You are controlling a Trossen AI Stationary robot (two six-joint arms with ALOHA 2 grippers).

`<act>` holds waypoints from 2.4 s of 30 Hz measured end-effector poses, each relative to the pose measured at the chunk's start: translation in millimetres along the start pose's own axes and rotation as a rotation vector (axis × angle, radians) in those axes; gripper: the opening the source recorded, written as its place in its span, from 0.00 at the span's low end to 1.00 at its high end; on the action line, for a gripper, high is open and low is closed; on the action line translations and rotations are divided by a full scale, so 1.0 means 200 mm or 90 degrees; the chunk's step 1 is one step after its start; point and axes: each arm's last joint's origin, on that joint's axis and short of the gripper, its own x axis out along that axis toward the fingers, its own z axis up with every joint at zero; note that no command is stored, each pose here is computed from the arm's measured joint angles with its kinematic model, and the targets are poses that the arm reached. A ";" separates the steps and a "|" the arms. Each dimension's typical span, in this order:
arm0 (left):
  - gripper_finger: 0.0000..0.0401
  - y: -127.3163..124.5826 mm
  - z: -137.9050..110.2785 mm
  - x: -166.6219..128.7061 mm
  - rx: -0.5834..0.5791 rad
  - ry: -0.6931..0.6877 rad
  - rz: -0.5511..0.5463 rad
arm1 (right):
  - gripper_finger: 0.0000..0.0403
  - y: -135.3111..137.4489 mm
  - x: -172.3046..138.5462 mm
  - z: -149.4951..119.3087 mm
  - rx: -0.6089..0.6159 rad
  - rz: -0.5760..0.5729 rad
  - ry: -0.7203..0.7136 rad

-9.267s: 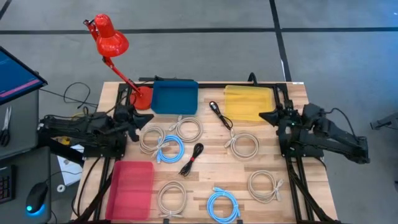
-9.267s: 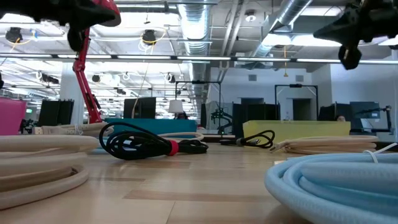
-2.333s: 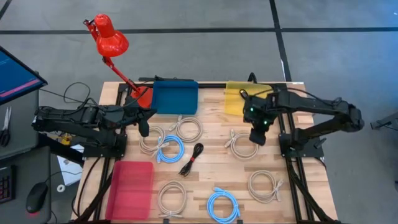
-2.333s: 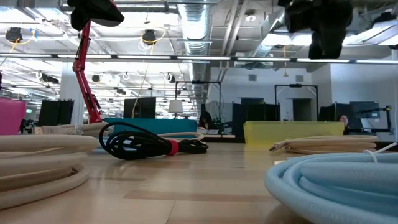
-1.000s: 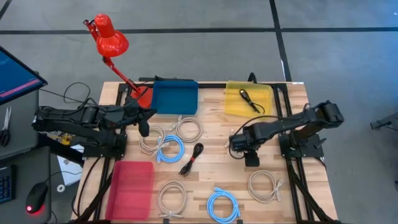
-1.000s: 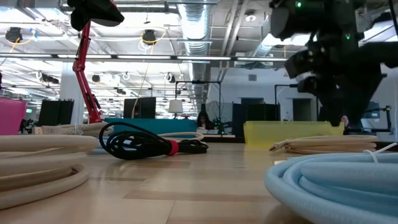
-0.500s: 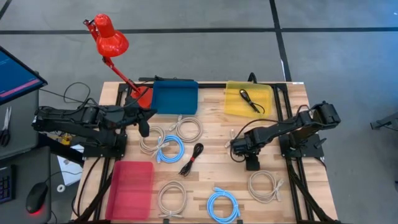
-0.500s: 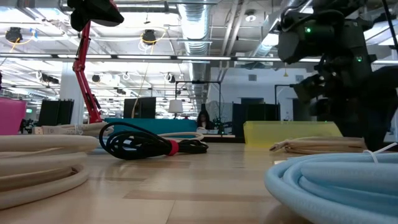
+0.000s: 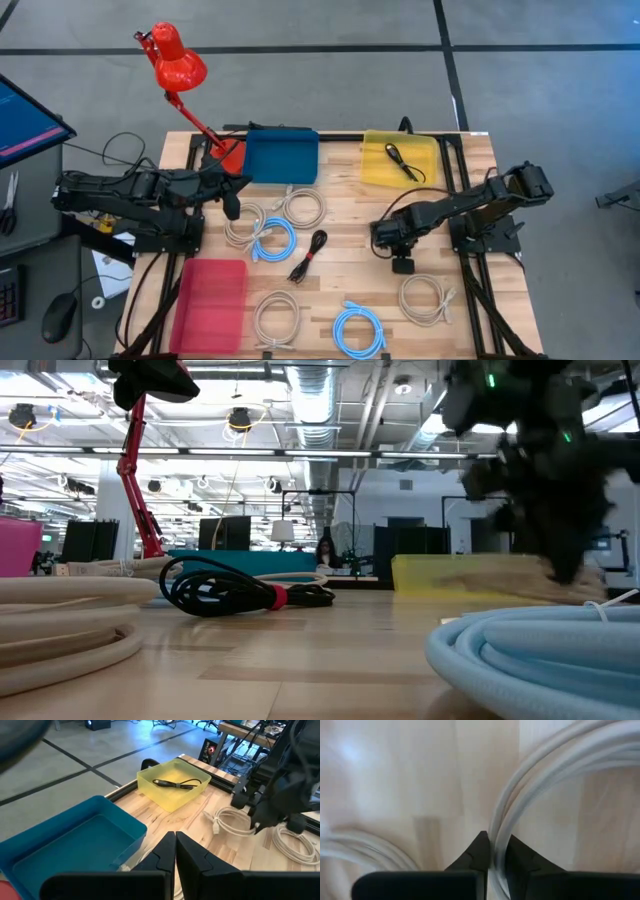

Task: Pick & Place USB Port
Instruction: Put the brown display cable into the blue bin

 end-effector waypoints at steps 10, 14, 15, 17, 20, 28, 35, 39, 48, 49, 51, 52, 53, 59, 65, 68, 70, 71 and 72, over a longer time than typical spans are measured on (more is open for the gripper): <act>0.03 0.00 0.00 0.00 -0.051 0.002 -0.016 | 0.06 -0.05 -0.42 0.11 0.064 -0.032 -0.280; 0.03 -0.02 0.02 0.02 -0.087 -0.013 -0.023 | 0.06 -0.08 -0.58 0.13 0.087 -0.059 -0.396; 0.03 -0.03 0.02 0.02 -0.097 -0.021 -0.027 | 0.06 -0.09 -0.61 0.14 0.085 -0.068 -0.420; 0.04 -0.05 0.05 0.04 -0.141 -0.050 -0.039 | 0.06 -0.10 -0.66 0.16 0.074 -0.091 -0.466; 0.09 -0.08 0.09 0.09 -0.211 -0.075 -0.061 | 0.06 -0.12 -0.71 0.21 0.053 -0.122 -0.529; 0.27 -0.08 0.07 0.28 -0.359 0.016 -0.115 | 0.06 -0.14 -0.73 0.35 -0.005 -0.158 -0.636; 0.42 -0.10 0.11 0.44 -0.422 0.030 -0.243 | 0.06 -0.15 -0.66 0.45 -0.025 -0.163 -0.665; 0.47 -0.10 0.12 0.53 -0.444 0.035 -0.290 | 0.06 -0.12 -0.64 0.51 -0.041 -0.160 -0.702; 0.50 -0.11 0.09 0.68 -0.492 0.047 -0.315 | 0.06 -0.10 -0.61 0.57 -0.045 -0.152 -0.750; 0.49 -0.11 0.10 0.68 -0.493 0.040 -0.322 | 0.06 -0.10 -0.61 0.57 -0.044 -0.152 -0.752; 0.49 -0.11 0.11 0.69 -0.493 0.021 -0.336 | 0.06 -0.10 -0.62 0.57 -0.043 -0.151 -0.758; 0.49 -0.12 0.11 0.69 -0.493 0.019 -0.338 | 0.06 -0.10 -0.62 0.57 -0.043 -0.151 -0.759; 0.48 -0.12 0.11 0.70 -0.494 0.014 -0.342 | 0.06 -0.10 -0.62 0.57 -0.043 -0.151 -0.765; 0.46 -0.12 0.12 0.71 -0.489 -0.006 -0.357 | 0.06 -0.11 -0.64 0.58 -0.034 -0.149 -0.784; 0.40 -0.13 0.13 0.71 -0.485 -0.016 -0.365 | 0.06 -0.12 -0.64 0.58 -0.031 -0.151 -0.791; 0.32 -0.13 0.13 0.71 -0.468 -0.023 -0.363 | 0.06 -0.13 -0.64 0.58 -0.027 -0.153 -0.790; 0.25 -0.13 0.13 0.70 -0.466 -0.027 -0.366 | 0.06 -0.13 -0.65 0.58 -0.027 -0.154 -0.790; 0.21 -0.13 0.13 0.70 -0.460 -0.029 -0.367 | 0.06 -0.13 -0.64 0.58 -0.027 -0.154 -0.790; 0.17 -0.13 0.13 0.70 -0.452 -0.033 -0.368 | 0.06 -0.13 -0.64 0.58 -0.027 -0.154 -0.789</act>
